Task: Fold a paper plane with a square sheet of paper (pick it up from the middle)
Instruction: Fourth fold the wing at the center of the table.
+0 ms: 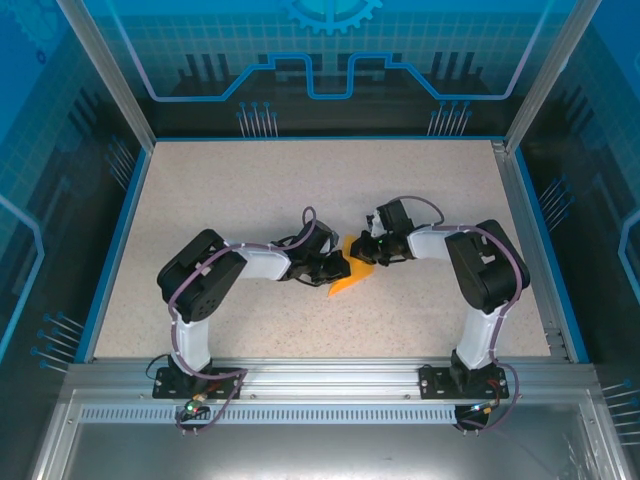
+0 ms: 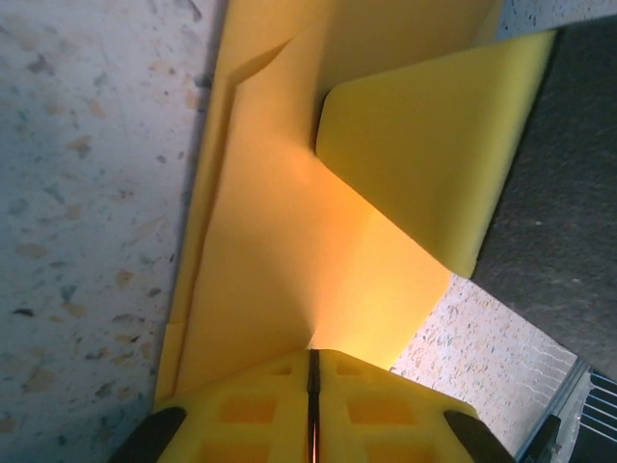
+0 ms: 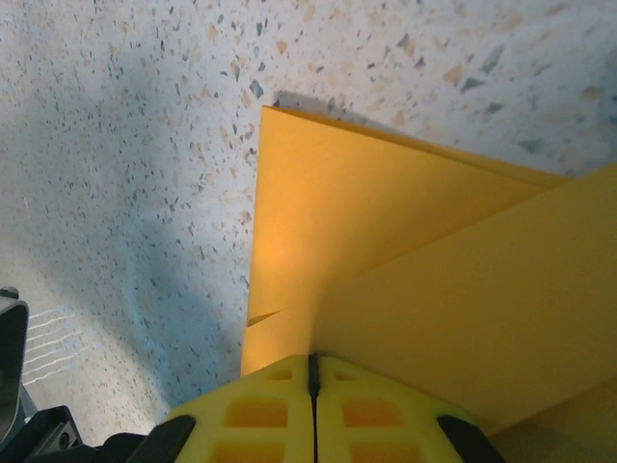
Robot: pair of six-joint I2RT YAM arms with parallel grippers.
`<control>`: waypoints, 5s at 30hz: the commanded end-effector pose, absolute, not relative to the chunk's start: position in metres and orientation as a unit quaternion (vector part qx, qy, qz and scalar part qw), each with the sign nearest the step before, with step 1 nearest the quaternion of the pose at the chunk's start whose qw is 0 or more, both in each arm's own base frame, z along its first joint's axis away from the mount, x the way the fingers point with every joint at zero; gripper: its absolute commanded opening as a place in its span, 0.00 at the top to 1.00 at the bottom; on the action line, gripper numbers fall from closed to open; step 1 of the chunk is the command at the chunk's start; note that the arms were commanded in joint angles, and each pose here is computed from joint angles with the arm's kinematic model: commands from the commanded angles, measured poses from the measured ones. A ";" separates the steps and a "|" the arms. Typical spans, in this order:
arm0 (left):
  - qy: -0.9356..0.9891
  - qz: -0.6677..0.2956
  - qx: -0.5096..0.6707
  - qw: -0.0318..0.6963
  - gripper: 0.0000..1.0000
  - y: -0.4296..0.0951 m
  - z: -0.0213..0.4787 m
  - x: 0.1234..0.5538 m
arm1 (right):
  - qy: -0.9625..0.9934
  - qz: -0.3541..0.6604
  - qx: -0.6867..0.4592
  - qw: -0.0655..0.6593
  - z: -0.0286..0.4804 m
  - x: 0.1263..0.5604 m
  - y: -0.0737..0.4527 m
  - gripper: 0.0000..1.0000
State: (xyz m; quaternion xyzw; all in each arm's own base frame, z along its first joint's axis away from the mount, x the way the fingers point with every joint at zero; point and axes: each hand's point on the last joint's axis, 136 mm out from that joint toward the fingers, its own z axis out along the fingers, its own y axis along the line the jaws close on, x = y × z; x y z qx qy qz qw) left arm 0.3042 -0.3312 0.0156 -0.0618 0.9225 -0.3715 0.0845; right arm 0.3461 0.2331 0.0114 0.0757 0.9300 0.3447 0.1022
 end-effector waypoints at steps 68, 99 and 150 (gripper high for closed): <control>0.950 -0.305 -0.059 0.014 0.97 -0.287 -0.020 0.247 | 0.932 0.347 0.048 0.091 0.017 0.312 0.251 0.93; 0.952 -0.300 -0.056 0.000 1.00 -0.272 -0.029 0.224 | 0.932 0.279 0.193 0.129 -0.012 0.403 0.134 0.93; 0.960 -0.274 -0.046 -0.023 0.96 -0.243 -0.011 0.187 | 0.943 0.320 0.074 0.053 -0.024 0.332 0.225 0.94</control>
